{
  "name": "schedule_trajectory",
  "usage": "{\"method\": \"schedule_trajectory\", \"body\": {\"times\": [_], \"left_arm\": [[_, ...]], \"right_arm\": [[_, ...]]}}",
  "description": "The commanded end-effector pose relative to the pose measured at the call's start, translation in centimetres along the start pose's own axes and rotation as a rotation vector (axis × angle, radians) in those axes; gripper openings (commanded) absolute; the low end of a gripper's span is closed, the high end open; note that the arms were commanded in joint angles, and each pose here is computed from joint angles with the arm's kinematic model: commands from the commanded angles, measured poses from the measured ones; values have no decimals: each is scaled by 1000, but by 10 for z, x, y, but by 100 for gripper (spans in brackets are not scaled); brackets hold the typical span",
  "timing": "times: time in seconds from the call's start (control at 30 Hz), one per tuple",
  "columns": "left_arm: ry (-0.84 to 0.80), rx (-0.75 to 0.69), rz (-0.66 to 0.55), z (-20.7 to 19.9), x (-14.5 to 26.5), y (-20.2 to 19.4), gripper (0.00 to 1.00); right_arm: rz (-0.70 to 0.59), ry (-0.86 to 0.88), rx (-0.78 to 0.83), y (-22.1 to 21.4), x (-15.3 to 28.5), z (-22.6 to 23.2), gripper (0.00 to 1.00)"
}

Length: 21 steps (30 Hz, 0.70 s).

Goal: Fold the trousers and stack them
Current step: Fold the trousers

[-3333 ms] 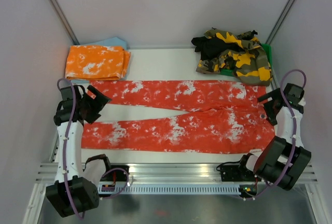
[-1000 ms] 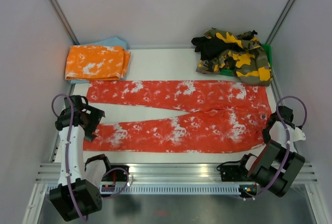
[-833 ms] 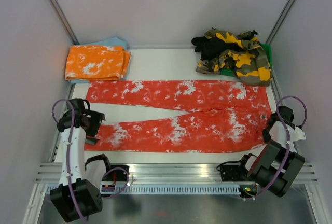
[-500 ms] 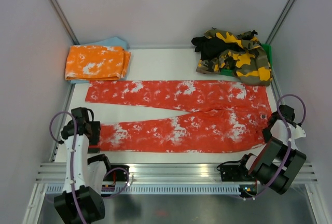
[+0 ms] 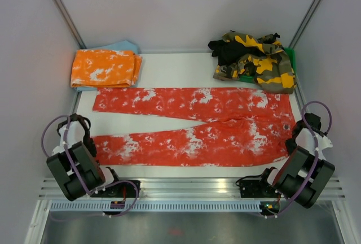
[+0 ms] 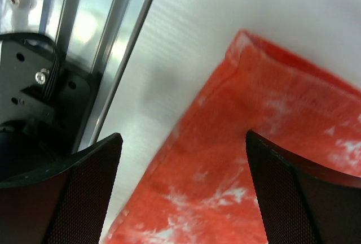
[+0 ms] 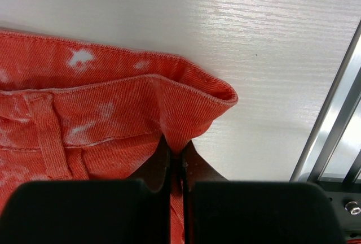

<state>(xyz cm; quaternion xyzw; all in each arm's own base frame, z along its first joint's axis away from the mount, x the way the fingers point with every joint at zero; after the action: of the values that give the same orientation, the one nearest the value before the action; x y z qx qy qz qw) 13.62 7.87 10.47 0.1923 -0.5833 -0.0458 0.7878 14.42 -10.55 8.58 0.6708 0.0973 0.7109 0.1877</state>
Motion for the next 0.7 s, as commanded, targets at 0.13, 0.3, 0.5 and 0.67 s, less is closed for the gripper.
{"method": "schedule_trajectory", "body": {"times": [0.13,0.3,0.5,0.67], "left_arm": [[-216,-57,-116,-3,-6,26,96],[-427,-82,-255,-4,-2,32,95],[-461,-145,-216,-4,-23,19,95],[-464,-134,-197,-3,-27,18,96]], "right_arm": [[32,47,-13,-3,1,5,0],[20,21,-2,1,0,7,0],[13,15,3,3,0,8,0],[10,8,6,4,1,7,0]]}}
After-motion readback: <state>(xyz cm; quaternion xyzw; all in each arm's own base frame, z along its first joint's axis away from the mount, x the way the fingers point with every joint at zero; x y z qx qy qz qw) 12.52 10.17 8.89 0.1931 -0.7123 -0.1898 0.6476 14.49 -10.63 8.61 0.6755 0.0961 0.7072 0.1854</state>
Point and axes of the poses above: each gripper's point midway between its finger pads, its own x axis back along the fingers, its own z axis along the line the jaws close on, y = z × x, the point moved 8 cm from there along x, back along the fingers, and after that the axes turned 13 degrees about -x, right-handed, at the moved point
